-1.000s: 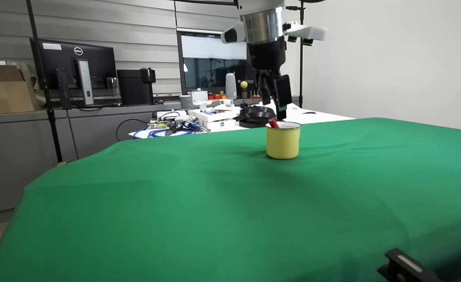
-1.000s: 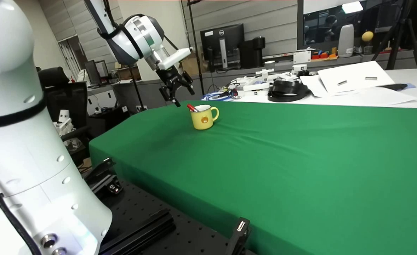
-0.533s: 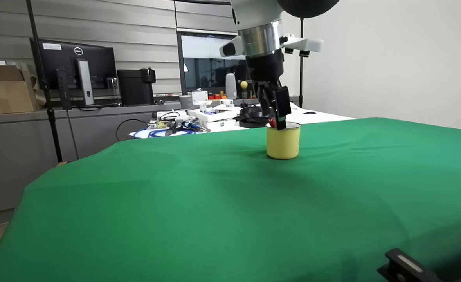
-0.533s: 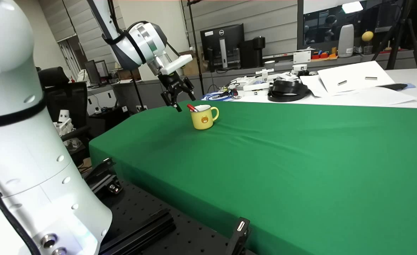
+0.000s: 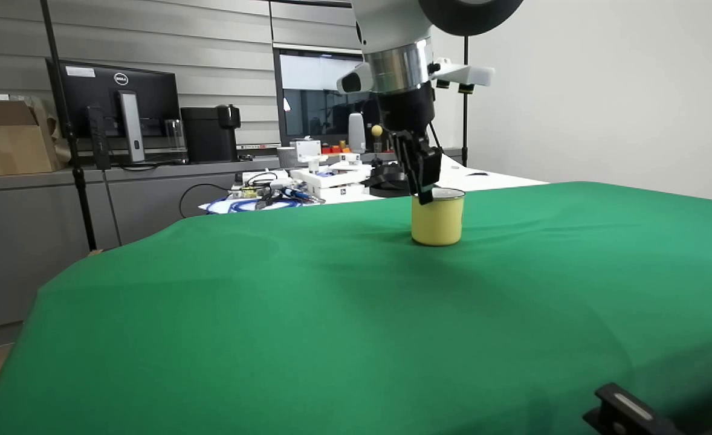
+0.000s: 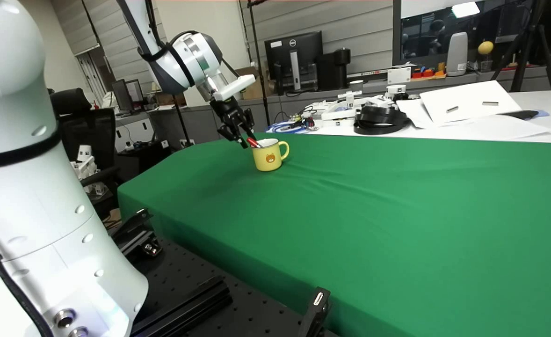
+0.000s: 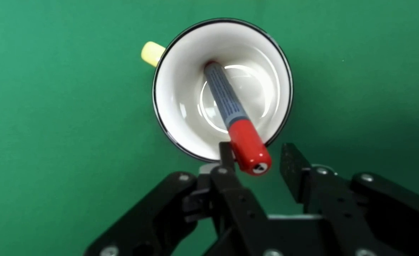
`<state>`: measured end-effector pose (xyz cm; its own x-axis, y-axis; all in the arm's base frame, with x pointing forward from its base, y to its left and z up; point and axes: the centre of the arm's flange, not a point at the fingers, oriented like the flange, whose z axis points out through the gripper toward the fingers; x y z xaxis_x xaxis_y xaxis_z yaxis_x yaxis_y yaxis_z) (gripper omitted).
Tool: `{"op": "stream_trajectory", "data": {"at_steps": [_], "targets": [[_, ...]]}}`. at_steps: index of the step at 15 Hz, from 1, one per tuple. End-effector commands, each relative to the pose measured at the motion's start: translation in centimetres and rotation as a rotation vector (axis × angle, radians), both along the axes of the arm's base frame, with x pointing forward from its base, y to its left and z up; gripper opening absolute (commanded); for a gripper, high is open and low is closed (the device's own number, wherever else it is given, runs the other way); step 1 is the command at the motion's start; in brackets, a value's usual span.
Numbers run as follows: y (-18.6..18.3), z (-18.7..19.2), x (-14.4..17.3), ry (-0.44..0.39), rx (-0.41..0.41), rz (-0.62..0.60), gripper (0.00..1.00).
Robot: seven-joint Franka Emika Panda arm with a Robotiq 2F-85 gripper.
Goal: Remove the marker from the mug.
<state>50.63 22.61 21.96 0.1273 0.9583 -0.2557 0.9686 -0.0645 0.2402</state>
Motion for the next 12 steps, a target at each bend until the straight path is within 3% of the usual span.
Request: {"op": "stream_trajectory", "data": {"at_steps": [1, 2, 12], "targets": [[0.5, 0.1, 0.8, -0.007, -0.021, 0.002, 0.11], [0.6, 0.2, 0.8, -0.009, -0.022, 0.002, 0.03], [1.6, 4.5, 1.6, -0.053, -0.058, -0.046, 0.06]]}}
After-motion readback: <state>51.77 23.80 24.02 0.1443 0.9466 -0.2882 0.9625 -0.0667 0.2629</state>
